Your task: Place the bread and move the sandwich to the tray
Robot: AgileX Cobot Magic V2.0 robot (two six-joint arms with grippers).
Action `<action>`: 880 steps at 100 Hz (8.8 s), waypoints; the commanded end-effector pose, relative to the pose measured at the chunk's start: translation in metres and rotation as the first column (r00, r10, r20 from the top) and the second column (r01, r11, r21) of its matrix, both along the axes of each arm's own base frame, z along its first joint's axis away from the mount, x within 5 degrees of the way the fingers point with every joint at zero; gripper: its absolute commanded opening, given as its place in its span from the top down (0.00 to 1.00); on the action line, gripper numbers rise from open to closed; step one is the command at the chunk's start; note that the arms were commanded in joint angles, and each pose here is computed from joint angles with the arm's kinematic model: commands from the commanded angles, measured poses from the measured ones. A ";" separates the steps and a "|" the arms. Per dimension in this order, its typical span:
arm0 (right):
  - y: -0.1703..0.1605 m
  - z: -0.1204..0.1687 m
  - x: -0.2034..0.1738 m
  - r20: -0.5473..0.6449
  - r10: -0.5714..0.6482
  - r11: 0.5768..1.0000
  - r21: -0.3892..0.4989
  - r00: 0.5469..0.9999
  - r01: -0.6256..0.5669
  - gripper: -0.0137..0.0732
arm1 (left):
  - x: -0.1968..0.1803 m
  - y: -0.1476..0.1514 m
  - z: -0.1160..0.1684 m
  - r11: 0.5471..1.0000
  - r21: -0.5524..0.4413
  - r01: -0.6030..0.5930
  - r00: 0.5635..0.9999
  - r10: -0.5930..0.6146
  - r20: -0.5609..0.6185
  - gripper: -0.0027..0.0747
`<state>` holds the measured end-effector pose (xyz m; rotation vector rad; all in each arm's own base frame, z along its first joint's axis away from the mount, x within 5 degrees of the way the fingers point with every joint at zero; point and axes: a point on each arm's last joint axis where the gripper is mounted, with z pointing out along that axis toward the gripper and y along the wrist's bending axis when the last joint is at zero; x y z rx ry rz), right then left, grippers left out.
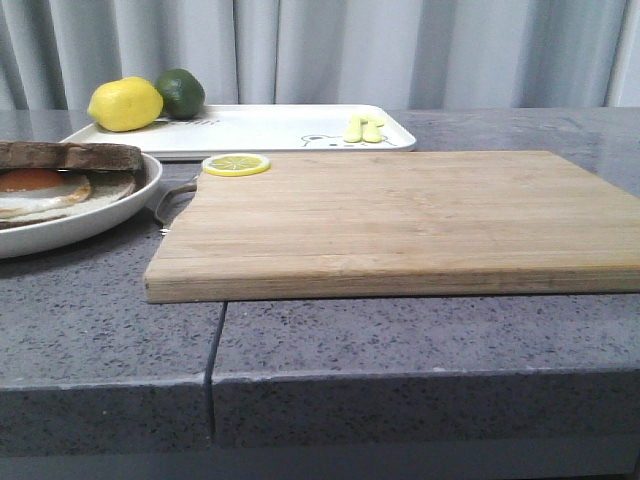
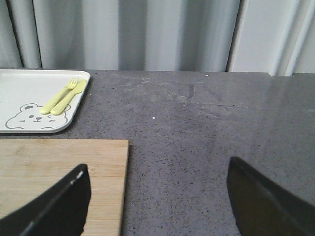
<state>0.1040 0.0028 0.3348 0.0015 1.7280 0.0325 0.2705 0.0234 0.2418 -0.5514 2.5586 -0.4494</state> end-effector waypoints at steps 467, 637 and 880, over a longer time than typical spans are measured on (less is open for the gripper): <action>0.000 0.015 -0.001 0.097 0.004 1.000 -0.013 0.995 -0.003 0.18 | 0.237 -0.092 0.045 0.881 -0.380 0.283 0.944 -0.185 0.273 0.99; 0.000 0.016 0.000 0.113 0.006 1.000 -0.012 0.994 -0.005 0.18 | 0.225 -0.074 0.096 0.925 -0.222 0.309 0.937 -0.256 0.240 0.54; 0.002 0.002 0.002 0.174 0.035 0.998 -0.058 0.984 -0.025 0.39 | -0.207 -0.045 0.072 0.920 0.379 0.098 0.441 -0.382 0.812 0.56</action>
